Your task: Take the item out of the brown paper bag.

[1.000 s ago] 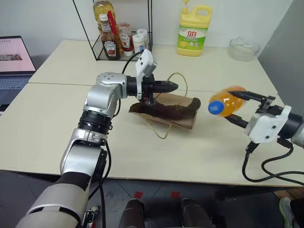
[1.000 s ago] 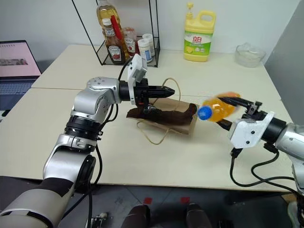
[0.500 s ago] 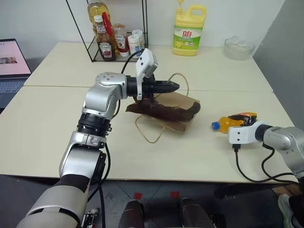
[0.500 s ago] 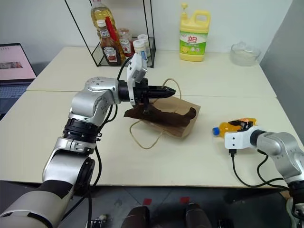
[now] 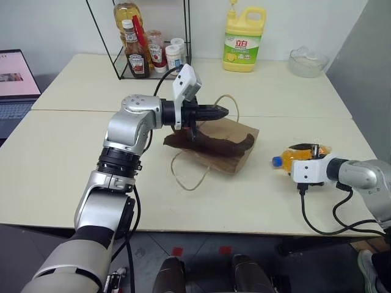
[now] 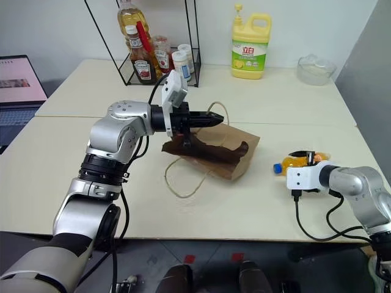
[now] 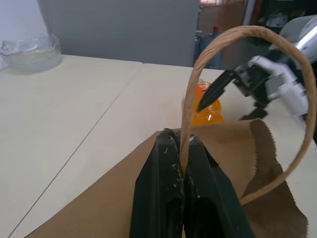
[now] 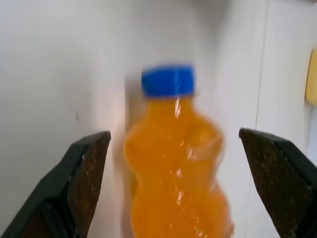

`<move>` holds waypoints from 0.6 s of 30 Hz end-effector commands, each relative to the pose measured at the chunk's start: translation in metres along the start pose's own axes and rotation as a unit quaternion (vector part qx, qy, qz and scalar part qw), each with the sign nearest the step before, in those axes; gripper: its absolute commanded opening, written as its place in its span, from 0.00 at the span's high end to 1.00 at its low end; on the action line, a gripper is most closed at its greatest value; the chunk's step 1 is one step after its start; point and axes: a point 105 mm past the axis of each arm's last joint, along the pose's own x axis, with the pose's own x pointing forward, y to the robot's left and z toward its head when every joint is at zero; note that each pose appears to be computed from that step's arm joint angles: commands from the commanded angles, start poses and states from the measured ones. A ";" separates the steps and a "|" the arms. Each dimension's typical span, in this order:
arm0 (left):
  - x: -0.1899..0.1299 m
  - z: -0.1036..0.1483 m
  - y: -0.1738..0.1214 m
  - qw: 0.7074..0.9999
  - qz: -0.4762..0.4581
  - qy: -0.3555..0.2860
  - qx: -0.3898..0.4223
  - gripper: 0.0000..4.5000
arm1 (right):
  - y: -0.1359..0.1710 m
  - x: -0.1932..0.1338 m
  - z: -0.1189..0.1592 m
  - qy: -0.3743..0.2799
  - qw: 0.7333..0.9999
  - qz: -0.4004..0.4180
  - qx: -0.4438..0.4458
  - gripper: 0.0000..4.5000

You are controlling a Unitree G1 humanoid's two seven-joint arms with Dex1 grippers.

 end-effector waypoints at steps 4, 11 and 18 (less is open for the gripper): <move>0.000 0.031 0.022 0.997 0.066 -0.038 -0.006 1.00 | -0.038 -0.039 0.085 -0.157 0.982 -0.018 0.106 0.02; 0.007 0.041 0.054 0.987 0.151 -0.043 -0.022 0.91 | -0.052 -0.051 0.120 -0.206 0.959 -0.010 0.194 0.00; 0.011 0.044 0.059 0.987 0.155 -0.036 0.014 0.47 | -0.061 -0.048 0.119 -0.200 0.957 -0.033 0.207 0.00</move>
